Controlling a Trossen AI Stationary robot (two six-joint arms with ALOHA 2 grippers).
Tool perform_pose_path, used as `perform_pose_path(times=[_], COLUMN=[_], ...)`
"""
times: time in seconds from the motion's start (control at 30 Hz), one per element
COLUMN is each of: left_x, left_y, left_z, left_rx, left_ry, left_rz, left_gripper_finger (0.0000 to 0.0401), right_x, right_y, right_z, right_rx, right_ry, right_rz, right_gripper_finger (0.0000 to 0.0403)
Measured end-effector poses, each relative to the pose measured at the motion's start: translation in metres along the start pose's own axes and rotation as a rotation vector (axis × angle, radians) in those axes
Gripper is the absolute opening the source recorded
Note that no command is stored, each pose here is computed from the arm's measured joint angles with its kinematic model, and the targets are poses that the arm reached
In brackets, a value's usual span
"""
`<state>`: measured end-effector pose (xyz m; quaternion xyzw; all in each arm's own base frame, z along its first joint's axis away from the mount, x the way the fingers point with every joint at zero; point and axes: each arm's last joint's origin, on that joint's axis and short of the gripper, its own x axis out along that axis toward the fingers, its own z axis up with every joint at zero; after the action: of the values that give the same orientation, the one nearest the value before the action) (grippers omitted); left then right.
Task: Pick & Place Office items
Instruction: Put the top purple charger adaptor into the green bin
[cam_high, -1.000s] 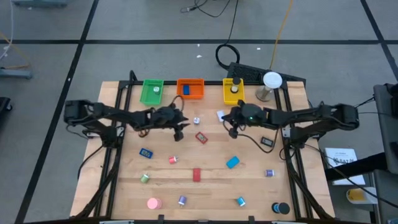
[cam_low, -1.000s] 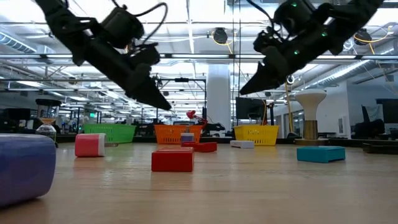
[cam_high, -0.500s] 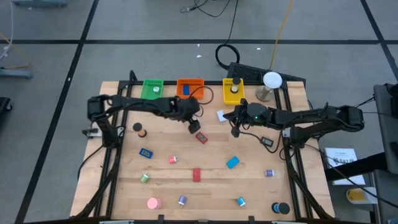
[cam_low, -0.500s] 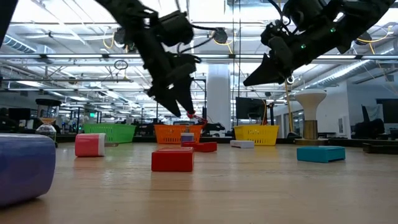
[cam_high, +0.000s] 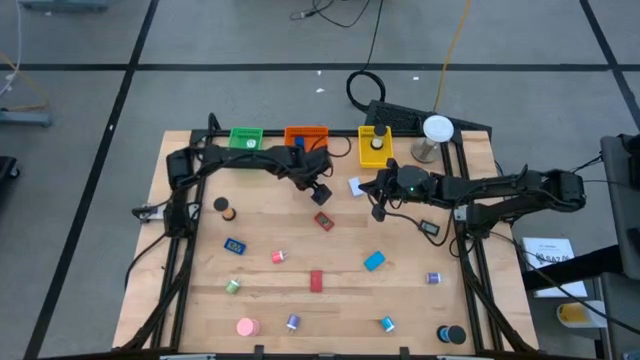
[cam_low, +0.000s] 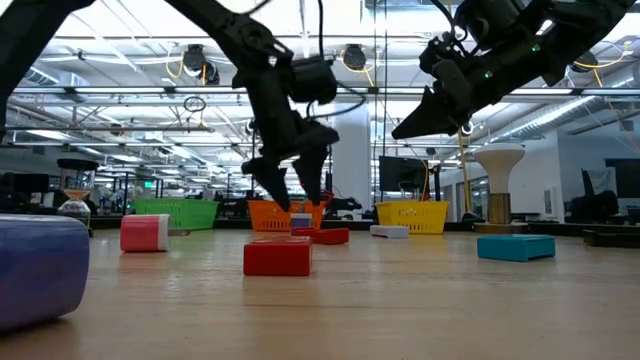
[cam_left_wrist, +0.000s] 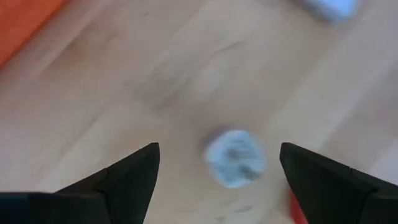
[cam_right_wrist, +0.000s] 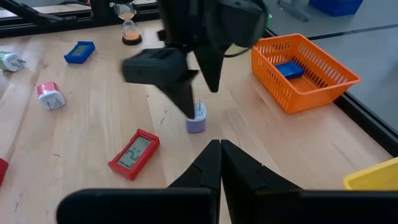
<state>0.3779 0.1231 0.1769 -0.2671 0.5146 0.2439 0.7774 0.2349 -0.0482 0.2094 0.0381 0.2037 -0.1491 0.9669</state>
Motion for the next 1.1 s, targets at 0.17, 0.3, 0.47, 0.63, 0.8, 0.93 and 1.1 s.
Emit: perform_pose_path(times=[0.17, 0.3, 0.47, 0.63, 0.8, 0.93, 1.1], left_x=[0.003, 0.003, 0.011, 0.011, 0.014, 0.017, 0.018], left_y=[0.007, 0.007, 0.004, 0.004, 0.006, 0.007, 0.01], left_z=[0.004, 0.004, 0.005, 0.004, 0.003, 0.0, -0.005], left_rx=[-0.007, -0.004, 0.047, 0.088, 0.082, 0.087, 0.083], left_ry=[-0.01, -0.016, -0.024, -0.031, -0.004, 0.028, 0.085], left_rz=[0.011, 0.012, -0.001, 0.021, 0.018, 0.023, 0.048], left_gripper_finger=[0.034, 0.034, 0.0322, 0.0294, 0.0265, 0.0252, 0.0256], right_x=[0.0, 0.0, 0.0, 0.0, 0.0, 0.0, 0.0], right_y=[0.0, 0.0, 0.0, 0.0, 0.0, 0.0, 0.0], right_z=[0.0, 0.0, 0.0, 0.0, 0.0, 0.0, 0.0], right_rx=[-0.001, -0.001, -0.001, -0.001, -0.002, -0.002, -0.002], right_ry=[0.001, 0.001, 0.001, 0.001, 0.001, 0.001, 0.001], right_rz=[0.0, 0.0, 0.0, 0.001, 0.001, 0.002, 0.002], right_gripper_finger=[0.0001, 0.0001, 0.0001, 0.0001, 0.0, 0.0, 0.0])
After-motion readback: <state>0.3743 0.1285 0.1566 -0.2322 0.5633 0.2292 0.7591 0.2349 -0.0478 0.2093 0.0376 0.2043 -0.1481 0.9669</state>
